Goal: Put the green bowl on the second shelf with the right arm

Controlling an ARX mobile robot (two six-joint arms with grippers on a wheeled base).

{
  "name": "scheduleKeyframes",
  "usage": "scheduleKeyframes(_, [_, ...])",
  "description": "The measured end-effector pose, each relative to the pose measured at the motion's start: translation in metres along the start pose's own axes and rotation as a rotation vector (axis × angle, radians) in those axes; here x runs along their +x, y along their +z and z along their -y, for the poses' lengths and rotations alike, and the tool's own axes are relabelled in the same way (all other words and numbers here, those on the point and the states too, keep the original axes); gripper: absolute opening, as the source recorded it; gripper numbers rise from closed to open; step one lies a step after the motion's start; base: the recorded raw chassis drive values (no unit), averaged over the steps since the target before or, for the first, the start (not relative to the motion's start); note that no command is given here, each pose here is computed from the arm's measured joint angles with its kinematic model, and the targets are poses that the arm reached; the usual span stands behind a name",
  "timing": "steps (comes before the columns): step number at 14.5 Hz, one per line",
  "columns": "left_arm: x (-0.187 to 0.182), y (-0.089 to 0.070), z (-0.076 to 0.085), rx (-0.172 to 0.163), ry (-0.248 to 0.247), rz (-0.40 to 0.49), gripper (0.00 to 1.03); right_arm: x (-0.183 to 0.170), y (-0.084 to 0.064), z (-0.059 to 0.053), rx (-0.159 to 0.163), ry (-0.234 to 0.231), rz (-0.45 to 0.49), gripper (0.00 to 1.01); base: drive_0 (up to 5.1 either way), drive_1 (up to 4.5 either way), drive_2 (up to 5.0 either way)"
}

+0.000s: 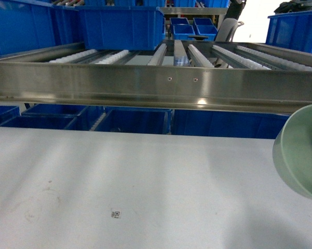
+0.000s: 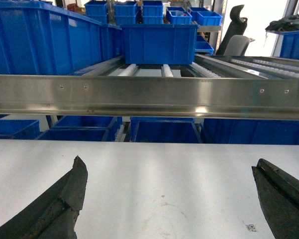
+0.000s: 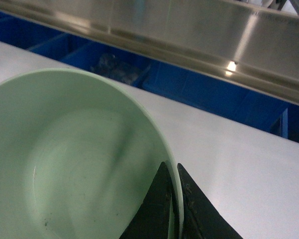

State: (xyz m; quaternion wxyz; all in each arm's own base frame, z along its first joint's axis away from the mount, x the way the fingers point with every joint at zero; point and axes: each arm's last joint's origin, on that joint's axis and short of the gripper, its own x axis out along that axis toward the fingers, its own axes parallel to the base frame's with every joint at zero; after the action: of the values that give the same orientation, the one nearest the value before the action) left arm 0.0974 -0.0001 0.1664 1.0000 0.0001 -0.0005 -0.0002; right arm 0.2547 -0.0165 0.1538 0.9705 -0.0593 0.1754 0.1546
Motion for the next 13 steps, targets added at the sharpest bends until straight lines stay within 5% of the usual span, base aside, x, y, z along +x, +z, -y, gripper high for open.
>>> scheduleKeyframes(3, [0.0, 0.0, 0.0, 0.0, 0.0, 0.0, 0.98, -0.052, 0.048, -0.005, 0.058, -0.039, 0.284, 0.02, 0.0, 0.0, 0.0])
scheduleKeyframes(4, [0.0, 0.0, 0.0, 0.0, 0.0, 0.0, 0.98, -0.07, 0.053, -0.011, 0.083, -0.042, 0.36, 0.02, 0.0, 0.0, 0.0])
scheduleKeyframes(9, [0.0, 0.0, 0.0, 0.0, 0.0, 0.0, 0.98, -0.122, 0.034, -0.038, 0.156, -0.069, 0.457, 0.02, 0.0, 0.0, 0.0])
scheduleKeyframes(10, [0.0, 0.0, 0.0, 0.0, 0.0, 0.0, 0.98, -0.132, 0.011, -0.054, 0.187, -0.067, 0.439, 0.02, 0.0, 0.0, 0.0])
scheduleKeyframes(13, [0.0, 0.0, 0.0, 0.0, 0.0, 0.0, 0.98, -0.133, 0.008, -0.055, 0.189, -0.081, 0.444, 0.02, 0.0, 0.0, 0.0])
